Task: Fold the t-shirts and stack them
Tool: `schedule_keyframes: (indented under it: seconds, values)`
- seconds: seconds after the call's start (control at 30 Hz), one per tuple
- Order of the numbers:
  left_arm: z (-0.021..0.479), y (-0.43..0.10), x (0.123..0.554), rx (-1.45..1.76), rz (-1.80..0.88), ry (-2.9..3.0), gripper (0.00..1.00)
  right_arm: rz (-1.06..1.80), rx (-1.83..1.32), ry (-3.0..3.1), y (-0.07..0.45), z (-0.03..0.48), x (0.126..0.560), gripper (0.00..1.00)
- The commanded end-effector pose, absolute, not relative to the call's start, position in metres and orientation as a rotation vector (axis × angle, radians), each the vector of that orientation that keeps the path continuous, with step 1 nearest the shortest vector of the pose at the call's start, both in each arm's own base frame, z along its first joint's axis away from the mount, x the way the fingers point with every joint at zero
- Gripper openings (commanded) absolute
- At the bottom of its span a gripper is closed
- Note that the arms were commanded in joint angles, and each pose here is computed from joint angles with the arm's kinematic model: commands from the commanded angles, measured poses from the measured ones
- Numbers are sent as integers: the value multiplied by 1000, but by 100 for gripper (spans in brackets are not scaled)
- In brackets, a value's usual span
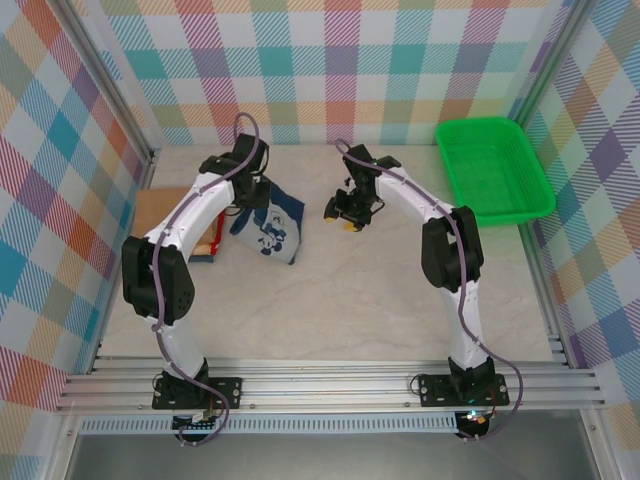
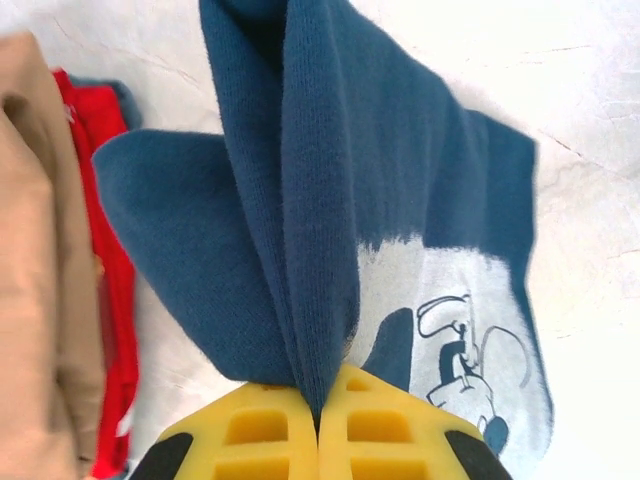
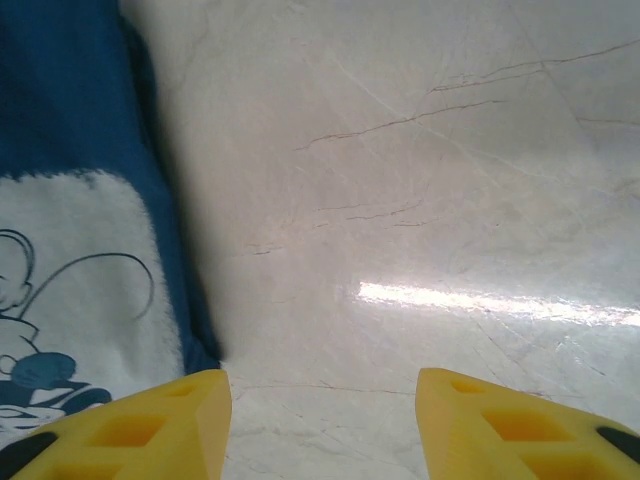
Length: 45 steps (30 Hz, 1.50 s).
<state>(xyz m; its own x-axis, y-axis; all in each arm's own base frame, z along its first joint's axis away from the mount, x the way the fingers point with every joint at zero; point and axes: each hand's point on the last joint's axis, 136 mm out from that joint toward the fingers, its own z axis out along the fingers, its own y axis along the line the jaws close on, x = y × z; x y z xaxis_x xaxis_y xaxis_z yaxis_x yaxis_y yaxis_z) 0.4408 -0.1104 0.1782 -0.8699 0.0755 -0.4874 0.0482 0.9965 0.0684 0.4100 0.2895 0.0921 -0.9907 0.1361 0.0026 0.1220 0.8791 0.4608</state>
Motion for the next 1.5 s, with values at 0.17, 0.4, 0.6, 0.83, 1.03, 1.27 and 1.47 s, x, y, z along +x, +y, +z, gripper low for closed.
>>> schedule_keyframes:
  seconds: [0.17,0.4,0.6,0.83,1.03,1.27,1.47]
  values:
    - [234,-74,444,222,241,2520,0,817,115,2984,290,128,397,51]
    - [255,-53,442,272,293,2484,0,820,107,2990,286,129,391,51]
    - [272,-38,442,223,294,2424,0,824,110,3005,285,124,386,51]
    - [299,-30,438,204,285,2371,0,772,124,3025,276,116,380,51]
    - [307,-4,430,174,448,2342,0,761,127,3006,271,121,381,51]
    - [297,24,428,144,514,2361,0,767,121,3008,269,125,378,53]
    - [287,58,429,43,569,2358,0,1043,20,2708,291,189,392,62]
